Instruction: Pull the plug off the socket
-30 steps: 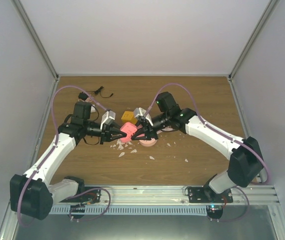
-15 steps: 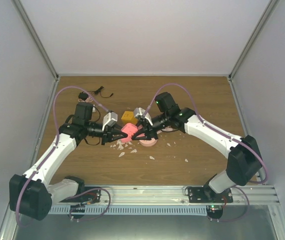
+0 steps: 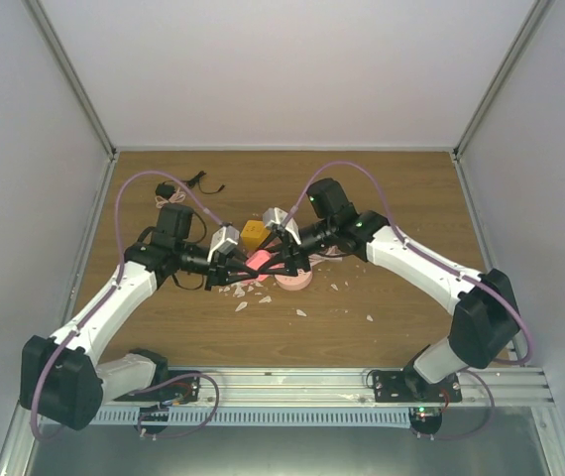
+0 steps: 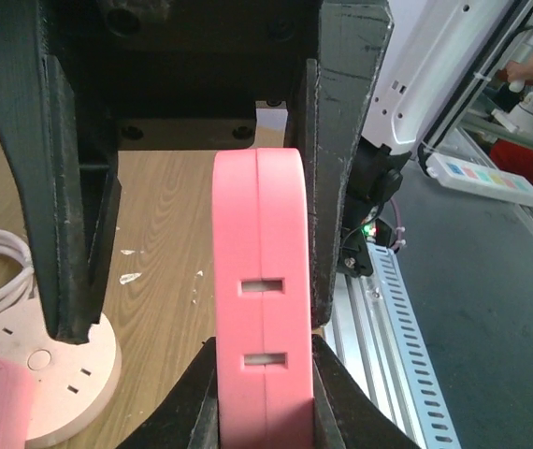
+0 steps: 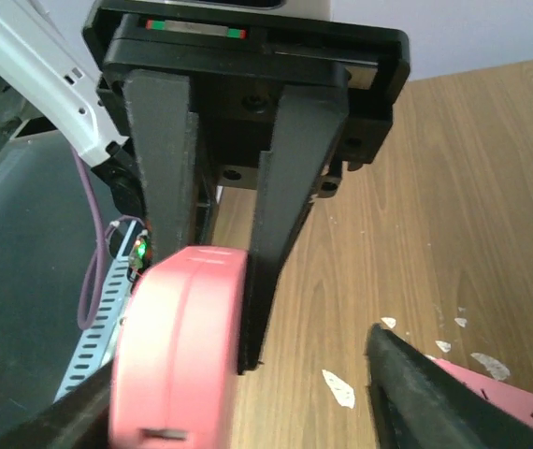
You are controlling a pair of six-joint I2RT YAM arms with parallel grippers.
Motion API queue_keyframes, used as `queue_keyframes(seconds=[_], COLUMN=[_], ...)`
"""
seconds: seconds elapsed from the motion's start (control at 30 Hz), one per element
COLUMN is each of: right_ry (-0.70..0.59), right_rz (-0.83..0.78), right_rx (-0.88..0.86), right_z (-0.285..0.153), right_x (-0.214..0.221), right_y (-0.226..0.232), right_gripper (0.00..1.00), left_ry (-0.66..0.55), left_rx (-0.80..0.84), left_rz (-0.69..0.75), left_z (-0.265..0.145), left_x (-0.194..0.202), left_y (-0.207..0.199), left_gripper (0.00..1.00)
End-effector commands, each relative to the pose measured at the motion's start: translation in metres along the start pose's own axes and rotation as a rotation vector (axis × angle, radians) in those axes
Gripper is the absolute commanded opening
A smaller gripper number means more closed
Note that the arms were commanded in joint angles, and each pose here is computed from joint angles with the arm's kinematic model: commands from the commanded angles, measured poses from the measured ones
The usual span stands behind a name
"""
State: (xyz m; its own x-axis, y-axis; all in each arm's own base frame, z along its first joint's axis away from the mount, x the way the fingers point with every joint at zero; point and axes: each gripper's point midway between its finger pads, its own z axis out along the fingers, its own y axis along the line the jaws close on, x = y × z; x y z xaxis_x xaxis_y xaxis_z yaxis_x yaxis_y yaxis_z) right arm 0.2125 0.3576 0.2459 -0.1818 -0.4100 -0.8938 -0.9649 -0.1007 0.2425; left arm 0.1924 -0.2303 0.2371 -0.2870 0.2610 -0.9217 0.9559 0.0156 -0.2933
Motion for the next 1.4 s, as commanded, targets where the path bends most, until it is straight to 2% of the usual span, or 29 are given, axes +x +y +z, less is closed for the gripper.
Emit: queue_keyframes(seconds=[0.0,0.13,0.33,0.67,1.07,1.27,1.37], right_ry=[-0.049,-0.045,-0.038,0.014,0.062,0.069,0.056], right_rz=[-0.175,-0.214,-0.216,-0.193,-0.138,-0.128,-0.144], right_rx=[0.182,0.107,0.046,0.087,0.339,0.401,0.403], right_z=[-0.027,-0.03,-0.029,-0.011,-0.01,-0.012,-0.016], right_x=[-0.037,-0.036,-0.029,-0.012,-0.021,-0.031,-0.045], right_y=[-0.028,-0.008,0.006,-0.003,-0.066,-0.083,-0.084], right_gripper=[0.62,0.73,0.77,0.74,0.65,0.64,0.65], left_ry=[-0.056,-0.099,-0.115,-0.112,-0.107,-0.098,-0.071], left_rx=[0.17,0.153,0.139,0.136,0.127,0.114,0.052], left_rz=[-0.061,-0.098,-0.122,-0.128,-0.113,-0.103,-0.1], left_z=[0.0,-0.01,-0.015,-0.015,-0.015,-0.014,-0.013], left_x=[-0.005,-0.01,-0.01,-0.008,-0.007,-0.006,-0.001], left_y=[-0.032,-0.02,-0.011,-0.011,-0.016,-0.015,-0.005], left_gripper=[0.0,0.0,0.0,0.0,0.0,0.0,0.0])
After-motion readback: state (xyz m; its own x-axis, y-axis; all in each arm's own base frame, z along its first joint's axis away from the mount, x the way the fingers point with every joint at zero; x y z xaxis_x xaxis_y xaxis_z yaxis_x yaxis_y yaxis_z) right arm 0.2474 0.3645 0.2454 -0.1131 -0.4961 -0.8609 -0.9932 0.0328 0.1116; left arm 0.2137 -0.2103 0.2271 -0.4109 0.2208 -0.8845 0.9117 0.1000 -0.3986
